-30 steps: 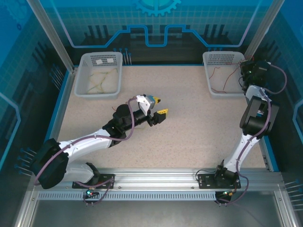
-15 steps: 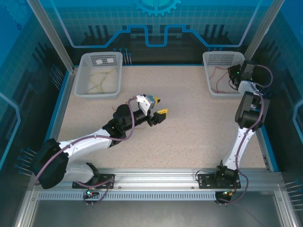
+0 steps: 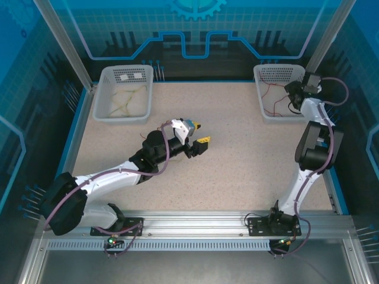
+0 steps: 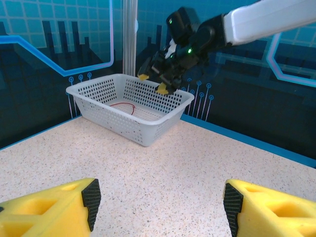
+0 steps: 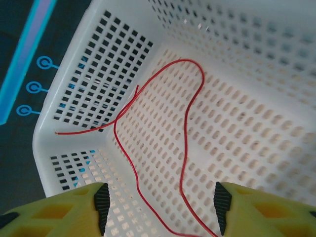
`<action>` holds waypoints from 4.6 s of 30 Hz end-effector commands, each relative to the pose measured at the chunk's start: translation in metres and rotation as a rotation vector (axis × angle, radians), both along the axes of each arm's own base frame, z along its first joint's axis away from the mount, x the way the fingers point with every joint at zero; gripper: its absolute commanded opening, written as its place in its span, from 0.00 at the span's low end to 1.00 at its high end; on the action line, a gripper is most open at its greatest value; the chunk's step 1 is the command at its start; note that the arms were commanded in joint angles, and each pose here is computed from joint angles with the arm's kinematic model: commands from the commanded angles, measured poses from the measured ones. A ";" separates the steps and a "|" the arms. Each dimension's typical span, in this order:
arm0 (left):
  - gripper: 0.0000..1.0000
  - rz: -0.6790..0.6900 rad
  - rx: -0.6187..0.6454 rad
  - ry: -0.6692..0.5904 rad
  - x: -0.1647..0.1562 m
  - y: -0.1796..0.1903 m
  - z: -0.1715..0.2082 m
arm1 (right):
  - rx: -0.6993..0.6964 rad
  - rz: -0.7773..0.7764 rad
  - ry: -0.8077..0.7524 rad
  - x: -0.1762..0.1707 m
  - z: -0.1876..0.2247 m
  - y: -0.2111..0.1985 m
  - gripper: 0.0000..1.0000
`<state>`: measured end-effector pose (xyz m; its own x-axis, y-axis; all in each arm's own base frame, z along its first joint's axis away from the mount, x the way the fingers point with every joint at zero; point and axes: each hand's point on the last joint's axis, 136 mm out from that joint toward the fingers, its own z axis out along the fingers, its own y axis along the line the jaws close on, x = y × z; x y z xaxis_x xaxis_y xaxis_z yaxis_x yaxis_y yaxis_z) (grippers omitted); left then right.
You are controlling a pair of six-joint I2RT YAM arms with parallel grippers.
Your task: Untangle the cables
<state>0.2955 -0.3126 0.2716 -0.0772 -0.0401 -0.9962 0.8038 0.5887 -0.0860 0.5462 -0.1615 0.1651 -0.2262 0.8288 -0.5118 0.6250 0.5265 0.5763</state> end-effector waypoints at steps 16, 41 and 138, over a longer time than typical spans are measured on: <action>0.75 0.456 0.095 0.544 0.092 0.094 -0.061 | -0.380 0.838 -0.417 -0.116 0.110 0.266 0.74; 0.80 0.445 0.213 0.785 0.117 0.094 -0.129 | -0.101 1.141 -0.357 -0.146 0.013 0.360 0.75; 0.00 0.087 0.249 0.363 0.070 0.000 -0.101 | 0.665 1.095 -0.078 -0.155 -0.007 0.431 0.38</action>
